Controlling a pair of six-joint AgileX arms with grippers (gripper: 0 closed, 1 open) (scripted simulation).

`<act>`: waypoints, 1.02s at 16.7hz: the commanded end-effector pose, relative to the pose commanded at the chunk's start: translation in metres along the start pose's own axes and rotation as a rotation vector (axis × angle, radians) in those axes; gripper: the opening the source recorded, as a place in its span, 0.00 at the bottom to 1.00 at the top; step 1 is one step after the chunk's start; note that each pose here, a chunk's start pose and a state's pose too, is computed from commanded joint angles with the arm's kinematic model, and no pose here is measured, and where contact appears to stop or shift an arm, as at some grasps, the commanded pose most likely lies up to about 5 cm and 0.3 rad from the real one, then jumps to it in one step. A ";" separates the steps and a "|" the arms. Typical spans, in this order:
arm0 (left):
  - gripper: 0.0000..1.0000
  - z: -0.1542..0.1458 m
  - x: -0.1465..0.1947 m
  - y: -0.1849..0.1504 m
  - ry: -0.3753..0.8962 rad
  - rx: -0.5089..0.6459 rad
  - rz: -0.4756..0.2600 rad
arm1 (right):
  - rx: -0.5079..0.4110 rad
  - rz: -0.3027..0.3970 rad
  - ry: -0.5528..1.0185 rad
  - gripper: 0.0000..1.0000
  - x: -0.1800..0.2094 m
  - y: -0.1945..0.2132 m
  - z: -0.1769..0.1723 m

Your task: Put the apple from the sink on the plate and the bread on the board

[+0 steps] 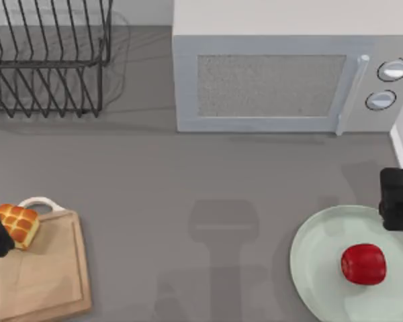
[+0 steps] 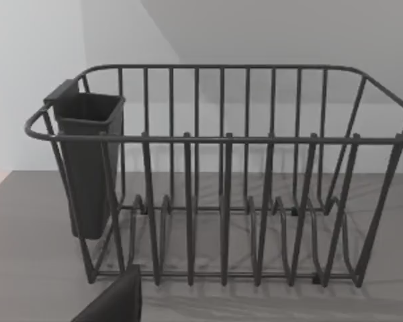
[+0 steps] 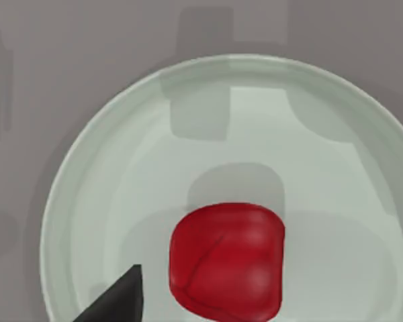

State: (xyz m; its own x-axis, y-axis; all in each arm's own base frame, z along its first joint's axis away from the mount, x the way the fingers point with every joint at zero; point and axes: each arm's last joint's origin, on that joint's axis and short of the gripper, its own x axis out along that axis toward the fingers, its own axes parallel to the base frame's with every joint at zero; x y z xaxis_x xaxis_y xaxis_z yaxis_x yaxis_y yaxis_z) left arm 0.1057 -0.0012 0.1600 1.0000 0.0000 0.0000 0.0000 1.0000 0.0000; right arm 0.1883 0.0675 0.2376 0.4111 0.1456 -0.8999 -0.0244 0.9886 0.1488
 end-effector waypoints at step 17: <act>1.00 0.000 0.000 0.000 0.000 0.000 0.000 | -0.119 -0.107 -1.143 1.00 0.026 -0.077 -0.104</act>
State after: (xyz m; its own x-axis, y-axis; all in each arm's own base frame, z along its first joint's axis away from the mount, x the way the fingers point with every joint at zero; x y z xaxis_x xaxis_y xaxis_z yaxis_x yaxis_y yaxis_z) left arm 0.1057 -0.0012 0.1600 1.0000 0.0000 0.0000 0.0000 1.0000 0.0000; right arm 0.1057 -0.0012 0.1600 1.0000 0.0000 0.0000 0.0000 1.0000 0.0000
